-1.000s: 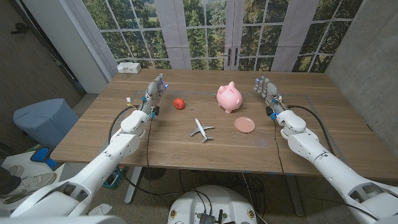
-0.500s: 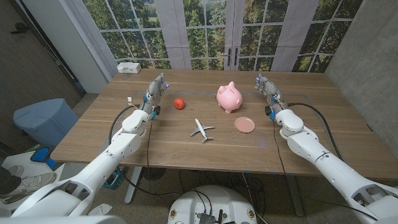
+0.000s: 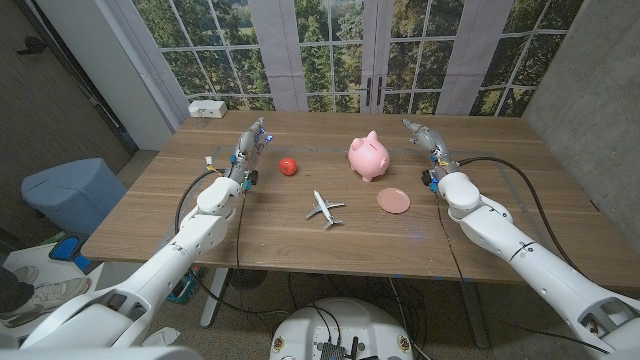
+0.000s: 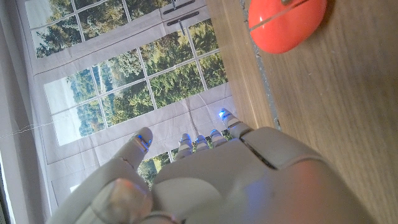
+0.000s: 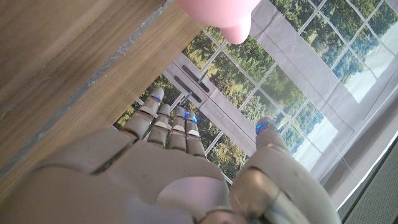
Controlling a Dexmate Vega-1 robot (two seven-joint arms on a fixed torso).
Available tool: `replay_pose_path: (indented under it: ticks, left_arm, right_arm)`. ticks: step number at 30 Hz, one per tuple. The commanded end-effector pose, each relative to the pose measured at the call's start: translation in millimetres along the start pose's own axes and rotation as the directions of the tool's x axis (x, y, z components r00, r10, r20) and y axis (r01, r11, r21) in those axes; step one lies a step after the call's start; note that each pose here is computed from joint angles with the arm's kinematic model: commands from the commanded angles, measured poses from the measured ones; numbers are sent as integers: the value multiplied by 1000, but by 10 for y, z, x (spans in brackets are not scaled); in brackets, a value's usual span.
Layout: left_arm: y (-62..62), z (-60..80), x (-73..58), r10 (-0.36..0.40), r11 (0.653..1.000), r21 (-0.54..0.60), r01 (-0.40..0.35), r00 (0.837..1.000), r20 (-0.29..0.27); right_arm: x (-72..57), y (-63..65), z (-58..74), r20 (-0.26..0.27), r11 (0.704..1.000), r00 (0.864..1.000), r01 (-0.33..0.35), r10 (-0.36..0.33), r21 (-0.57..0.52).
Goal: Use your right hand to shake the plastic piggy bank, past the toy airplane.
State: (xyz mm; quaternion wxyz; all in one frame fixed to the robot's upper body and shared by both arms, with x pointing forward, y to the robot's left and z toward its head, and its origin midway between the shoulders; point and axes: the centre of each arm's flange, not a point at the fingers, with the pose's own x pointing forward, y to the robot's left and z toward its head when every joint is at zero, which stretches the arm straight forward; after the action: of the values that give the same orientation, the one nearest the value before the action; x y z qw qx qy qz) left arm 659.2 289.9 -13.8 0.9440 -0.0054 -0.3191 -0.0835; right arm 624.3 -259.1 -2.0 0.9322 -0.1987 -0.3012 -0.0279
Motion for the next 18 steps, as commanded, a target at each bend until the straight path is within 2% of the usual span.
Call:
replay_pose_path:
  ticks: [1, 8, 15, 18]
  left_arm:
    - [-4, -3, 10, -2, 1000, -8, 3, 1000, 9]
    - [-11, 3, 10, 0, 1000, -10, 0, 1000, 13]
    - [-24, 11, -3, 1, 1000, -11, -1, 1000, 21]
    - [-25, 11, -14, 4, 1000, -15, -4, 1000, 23]
  right_arm:
    - [-48, 61, 213, -37, 978, 999, -16, 9, -206]
    - [-53, 91, 288, -65, 959, 998, -44, 26, -280]
    - [-79, 153, 391, -97, 923, 994, -75, 41, -378]
    - [-89, 177, 421, -90, 915, 995, -84, 52, -395]
